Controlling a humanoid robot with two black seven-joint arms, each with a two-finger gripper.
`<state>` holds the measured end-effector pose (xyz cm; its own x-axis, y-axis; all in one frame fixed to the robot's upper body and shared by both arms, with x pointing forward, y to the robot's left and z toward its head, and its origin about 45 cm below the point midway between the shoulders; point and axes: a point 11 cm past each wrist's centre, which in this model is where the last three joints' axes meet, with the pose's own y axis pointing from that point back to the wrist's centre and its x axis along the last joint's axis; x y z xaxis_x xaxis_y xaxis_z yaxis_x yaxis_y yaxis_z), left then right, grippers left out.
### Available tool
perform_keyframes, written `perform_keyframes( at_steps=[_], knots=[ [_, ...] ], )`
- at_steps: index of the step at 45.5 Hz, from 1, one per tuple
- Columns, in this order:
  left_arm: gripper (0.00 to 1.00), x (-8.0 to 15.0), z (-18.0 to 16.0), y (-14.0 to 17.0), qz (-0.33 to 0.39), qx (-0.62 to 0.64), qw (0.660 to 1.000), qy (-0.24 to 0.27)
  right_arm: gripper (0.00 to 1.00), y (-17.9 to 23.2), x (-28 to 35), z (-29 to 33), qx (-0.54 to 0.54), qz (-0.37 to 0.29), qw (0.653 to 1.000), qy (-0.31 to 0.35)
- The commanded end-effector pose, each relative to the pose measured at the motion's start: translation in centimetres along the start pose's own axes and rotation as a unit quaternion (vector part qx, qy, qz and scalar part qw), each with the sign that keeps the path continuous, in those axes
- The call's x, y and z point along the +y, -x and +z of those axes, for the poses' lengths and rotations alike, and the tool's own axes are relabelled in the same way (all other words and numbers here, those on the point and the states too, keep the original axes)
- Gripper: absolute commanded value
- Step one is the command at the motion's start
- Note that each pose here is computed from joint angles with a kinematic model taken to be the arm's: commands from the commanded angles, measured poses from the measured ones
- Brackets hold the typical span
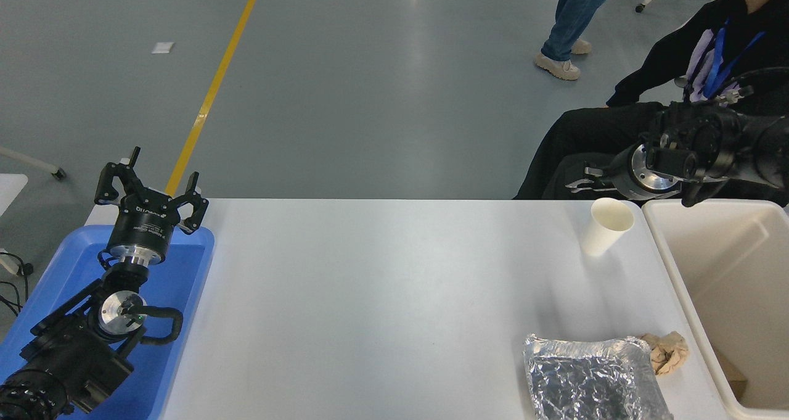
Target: Pick up paper cup place in dustbin
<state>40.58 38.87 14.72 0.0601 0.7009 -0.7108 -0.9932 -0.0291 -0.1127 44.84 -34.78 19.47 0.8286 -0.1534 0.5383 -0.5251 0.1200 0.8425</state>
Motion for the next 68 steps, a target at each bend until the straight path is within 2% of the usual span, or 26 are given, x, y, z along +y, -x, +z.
perform_keyframes(
  at_steps=[1, 20, 30, 53, 60, 68],
  knots=[
    [0.99, 0.0, 0.0, 0.0, 0.001, 0.0, 1.0, 0.0, 0.97, 2.0, -3.4, 2.7, -0.019, 0.036, 0.998, 0.037],
    [0.99, 0.0, 0.0, 0.0, 0.0, 0.0, 1.0, 0.0, 0.96, 2.7, -4.1, 6.4, -0.041, 0.057, 0.994, 0.088],
    [0.99, 0.0, 0.0, 0.0, 0.0, 0.0, 1.0, 0.0, 1.0, 3.3, -5.0, 5.5, -0.127, 0.075, 0.987, 0.057],
    [0.99, 0.0, 0.0, 0.0, 0.0, 0.0, 1.0, 0.0, 1.0, 5.2, -6.0, 5.2, -0.151, 0.075, 0.984, 0.051],
    [0.99, 0.0, 0.0, 0.0, 0.0, 0.0, 1.0, 0.0, 1.0, 5.0, -6.1, 5.6, -0.157, 0.111, 0.98, 0.057],
    [0.99, 0.0, 0.0, 0.0, 0.0, 0.0, 1.0, 0.0, 0.99, 5.4, -6.3, 5.7, -0.16, 0.12, 0.978, 0.059]
  ],
)
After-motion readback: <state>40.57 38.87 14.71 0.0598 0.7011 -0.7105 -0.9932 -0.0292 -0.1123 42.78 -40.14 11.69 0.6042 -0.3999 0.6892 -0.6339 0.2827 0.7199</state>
